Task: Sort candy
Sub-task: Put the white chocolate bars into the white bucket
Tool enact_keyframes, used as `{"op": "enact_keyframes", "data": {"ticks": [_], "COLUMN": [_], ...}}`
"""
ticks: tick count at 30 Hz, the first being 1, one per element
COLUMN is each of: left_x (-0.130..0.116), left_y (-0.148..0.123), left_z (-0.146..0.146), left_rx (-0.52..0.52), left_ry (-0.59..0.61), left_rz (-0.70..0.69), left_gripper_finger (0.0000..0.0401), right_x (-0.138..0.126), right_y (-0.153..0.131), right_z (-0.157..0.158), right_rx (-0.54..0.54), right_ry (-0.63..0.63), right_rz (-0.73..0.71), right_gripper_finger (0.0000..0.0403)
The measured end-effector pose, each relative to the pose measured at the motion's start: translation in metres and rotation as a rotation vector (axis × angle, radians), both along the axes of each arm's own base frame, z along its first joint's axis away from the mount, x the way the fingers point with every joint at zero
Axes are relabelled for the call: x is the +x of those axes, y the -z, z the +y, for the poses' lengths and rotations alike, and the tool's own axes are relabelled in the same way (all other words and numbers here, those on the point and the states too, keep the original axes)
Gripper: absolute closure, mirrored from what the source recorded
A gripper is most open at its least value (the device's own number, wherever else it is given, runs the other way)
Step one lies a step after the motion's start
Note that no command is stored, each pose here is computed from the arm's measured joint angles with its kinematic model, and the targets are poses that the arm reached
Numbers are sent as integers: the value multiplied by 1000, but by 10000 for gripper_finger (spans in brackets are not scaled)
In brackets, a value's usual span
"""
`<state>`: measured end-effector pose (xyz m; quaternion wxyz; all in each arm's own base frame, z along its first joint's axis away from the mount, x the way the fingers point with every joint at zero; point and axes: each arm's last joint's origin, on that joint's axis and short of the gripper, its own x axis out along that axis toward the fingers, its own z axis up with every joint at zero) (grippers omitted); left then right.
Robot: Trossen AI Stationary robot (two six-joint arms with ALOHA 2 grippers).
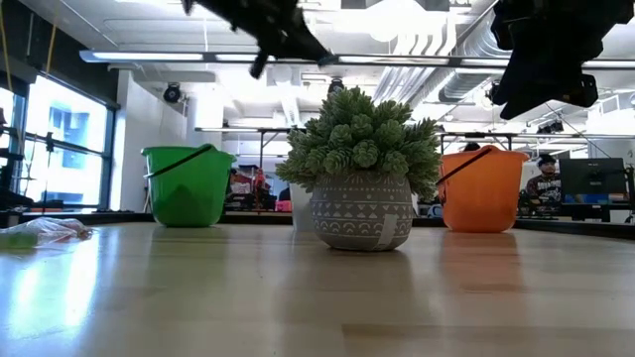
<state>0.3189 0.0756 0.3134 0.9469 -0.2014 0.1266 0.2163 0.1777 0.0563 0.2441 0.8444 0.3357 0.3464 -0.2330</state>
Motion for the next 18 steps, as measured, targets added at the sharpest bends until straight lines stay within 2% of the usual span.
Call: {"op": "enact_keyframes", "data": {"ticks": [7, 12, 18], "left_x": [25, 37, 41], "left_y": [38, 48, 48], "left_z": [37, 49, 51], "left_rx": [13, 138, 169], "left_ry": [-6, 33, 51], "left_rz": [127, 228, 292], "left_gripper_finger": [395, 365, 326], "right_x": [0, 0, 1], "right_y": [0, 0, 0], "right_z": [-1, -1, -5], "right_rx": [-19, -20, -24], "right_ry": [17, 18, 34], "right_rz": [-8, -7, -5], "right_gripper_finger": [289, 289, 289]}}
